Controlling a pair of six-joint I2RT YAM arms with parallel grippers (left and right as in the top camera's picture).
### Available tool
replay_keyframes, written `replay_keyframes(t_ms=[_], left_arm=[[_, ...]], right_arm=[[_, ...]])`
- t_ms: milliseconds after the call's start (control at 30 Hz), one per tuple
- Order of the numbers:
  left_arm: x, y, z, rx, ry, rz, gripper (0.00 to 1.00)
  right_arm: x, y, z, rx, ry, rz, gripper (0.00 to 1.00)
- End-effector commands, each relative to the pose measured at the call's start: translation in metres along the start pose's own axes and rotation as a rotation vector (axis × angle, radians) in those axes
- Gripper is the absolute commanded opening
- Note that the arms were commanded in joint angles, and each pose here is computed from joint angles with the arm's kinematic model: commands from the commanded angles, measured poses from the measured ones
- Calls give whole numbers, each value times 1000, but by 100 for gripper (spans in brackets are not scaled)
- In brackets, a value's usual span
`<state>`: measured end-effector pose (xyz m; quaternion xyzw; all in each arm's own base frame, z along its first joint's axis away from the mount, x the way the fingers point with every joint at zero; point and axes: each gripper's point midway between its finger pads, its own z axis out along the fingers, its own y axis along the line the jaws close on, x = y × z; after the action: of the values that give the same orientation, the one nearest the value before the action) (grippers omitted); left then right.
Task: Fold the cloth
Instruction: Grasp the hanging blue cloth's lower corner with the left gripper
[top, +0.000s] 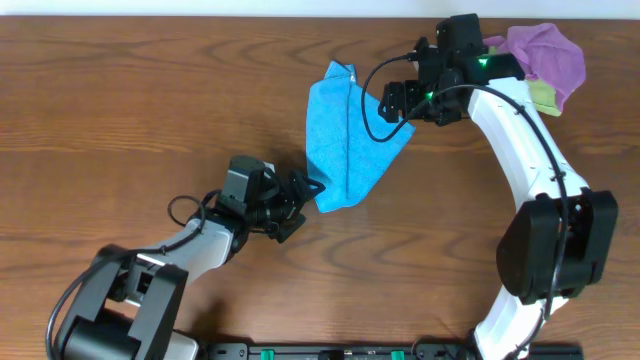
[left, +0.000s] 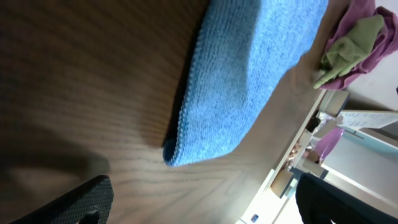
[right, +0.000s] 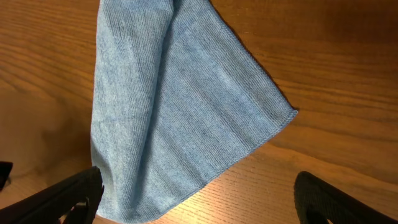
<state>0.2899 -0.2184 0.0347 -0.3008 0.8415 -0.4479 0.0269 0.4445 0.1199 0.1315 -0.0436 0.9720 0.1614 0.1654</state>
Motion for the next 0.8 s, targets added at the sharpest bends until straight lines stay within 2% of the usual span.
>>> replay_keyframes(t_ms=[0, 267, 333, 667, 767], left_arm=[[-5, 5, 6, -7, -16, -21, 95], [-13, 4, 16, 23, -31, -43, 100], [-15, 5, 17, 21, -39, -51, 94], [-4, 6, 29, -4, -66, -22, 91], [-3, 7, 31, -12, -78, -18, 85]], right_arm=[[-7, 4, -11, -13, -30, -15, 97], [-7, 4, -11, -14, -30, -15, 96], [-7, 4, -11, -14, -30, -15, 96], [-7, 4, -11, -14, -30, -15, 95], [-7, 4, -11, -14, -30, -15, 95]])
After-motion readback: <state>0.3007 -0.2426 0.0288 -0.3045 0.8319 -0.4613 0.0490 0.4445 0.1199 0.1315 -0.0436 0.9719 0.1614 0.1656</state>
